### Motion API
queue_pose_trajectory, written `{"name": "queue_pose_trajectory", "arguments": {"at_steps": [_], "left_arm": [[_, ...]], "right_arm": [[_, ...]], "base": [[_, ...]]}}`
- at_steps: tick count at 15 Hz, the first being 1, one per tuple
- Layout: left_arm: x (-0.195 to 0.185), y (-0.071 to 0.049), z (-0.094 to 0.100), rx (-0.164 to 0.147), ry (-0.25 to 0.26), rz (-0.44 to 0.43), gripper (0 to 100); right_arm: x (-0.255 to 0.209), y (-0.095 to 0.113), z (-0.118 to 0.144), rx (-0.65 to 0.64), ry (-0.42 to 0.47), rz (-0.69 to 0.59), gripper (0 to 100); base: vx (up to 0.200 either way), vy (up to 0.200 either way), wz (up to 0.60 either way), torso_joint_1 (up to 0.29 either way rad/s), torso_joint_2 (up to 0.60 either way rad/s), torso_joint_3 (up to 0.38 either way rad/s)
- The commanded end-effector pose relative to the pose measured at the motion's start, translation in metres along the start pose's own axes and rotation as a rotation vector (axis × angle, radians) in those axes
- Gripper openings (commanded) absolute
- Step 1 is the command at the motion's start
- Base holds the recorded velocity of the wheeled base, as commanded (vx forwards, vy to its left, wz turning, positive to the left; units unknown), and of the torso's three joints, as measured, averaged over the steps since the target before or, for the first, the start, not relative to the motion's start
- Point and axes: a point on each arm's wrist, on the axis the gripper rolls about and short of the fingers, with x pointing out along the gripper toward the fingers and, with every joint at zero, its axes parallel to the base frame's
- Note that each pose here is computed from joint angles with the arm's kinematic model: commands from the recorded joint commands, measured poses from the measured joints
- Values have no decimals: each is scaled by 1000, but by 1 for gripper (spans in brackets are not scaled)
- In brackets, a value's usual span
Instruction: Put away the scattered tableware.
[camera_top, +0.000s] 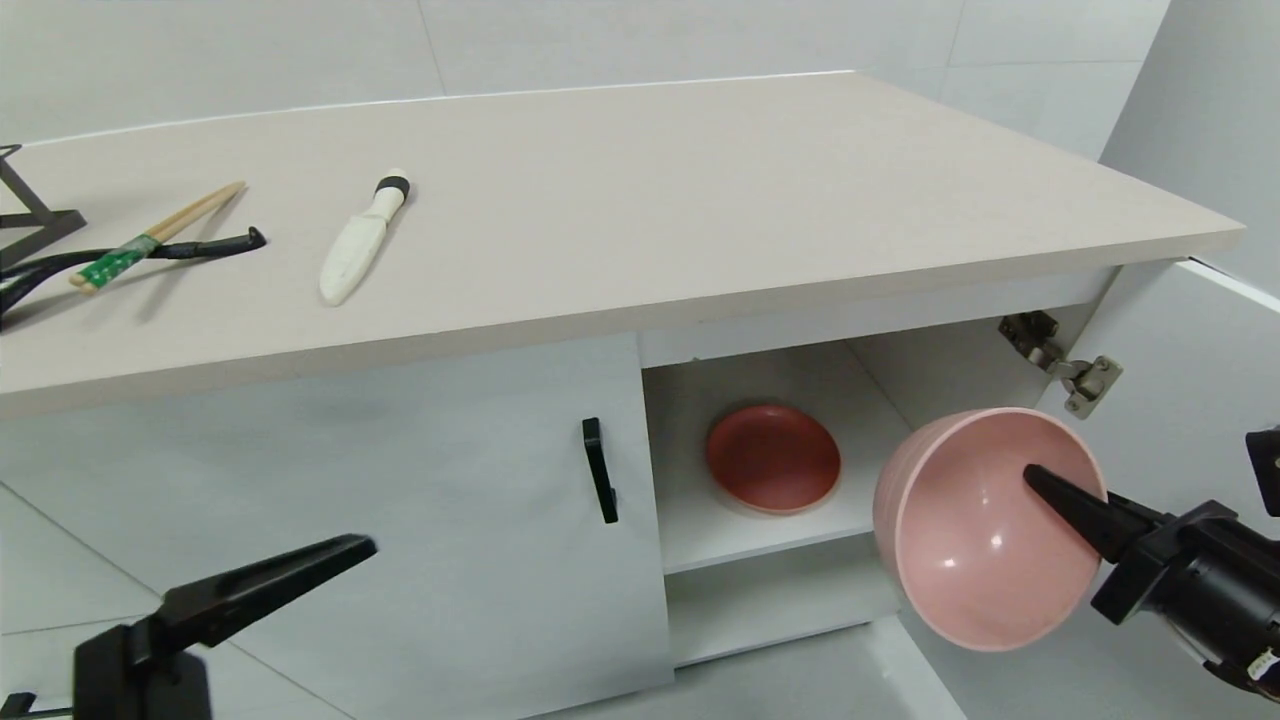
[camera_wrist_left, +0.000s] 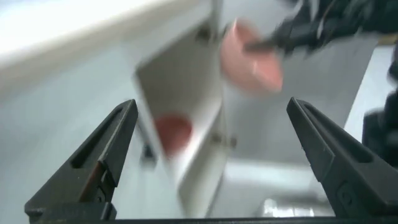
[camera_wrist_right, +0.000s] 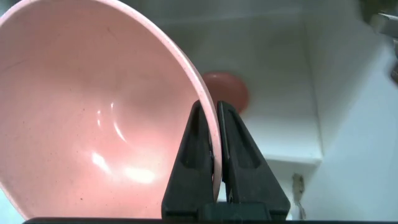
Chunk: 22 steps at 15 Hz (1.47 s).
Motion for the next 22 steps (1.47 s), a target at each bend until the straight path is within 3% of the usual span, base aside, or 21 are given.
{"name": "queue_pose_trajectory", "arguments": {"at_steps": [1, 2, 5, 6, 9, 10, 12, 13, 17, 20, 22], "left_arm": [[-75, -17, -16, 16, 42, 286, 100], [-87, -26, -21, 20, 33, 370, 100], [-106, -47, -36, -48, -18, 564, 100], [-110, -55, -45, -76, -15, 625, 100], [-112, -54, -53, -108, 56, 735, 100], [-112, -54, -60, -96, 143, 766, 100], [-116, -52, -62, -43, 209, 923, 100], [-117, -51, -62, -29, 219, 975, 100], [-116, -51, -61, -30, 211, 970, 100], [-116, -52, -62, 14, 230, 929, 100], [-115, -52, -61, 27, 234, 911, 100]], "right_arm": [[2, -1, -3, 2, 16, -16, 0], [2, -1, -4, 2, 22, -23, 0], [5, -2, -12, 6, 81, -30, 0], [8, -3, -18, 6, 110, -34, 0], [13, -5, -25, 8, 146, -39, 0], [14, -5, -26, 9, 152, -40, 0], [18, -6, -33, 9, 189, -44, 0], [21, -7, -38, 9, 213, -47, 0], [42, -8, -52, 9, 247, -37, 0], [64, -2, -57, 6, 231, -7, 0], [76, -2, -59, 4, 222, -3, 0]], "base": [[0, 0, 0, 0, 0, 0], [0, 0, 0, 0, 0, 0], [0, 0, 0, 0, 0, 0], [0, 0, 0, 0, 0, 0], [0, 0, 0, 0, 0, 0], [0, 0, 0, 0, 0, 0], [0, 0, 0, 0, 0, 0], [0, 0, 0, 0, 0, 0], [0, 0, 0, 0, 0, 0], [0, 0, 0, 0, 0, 0], [0, 0, 0, 0, 0, 0]]}}
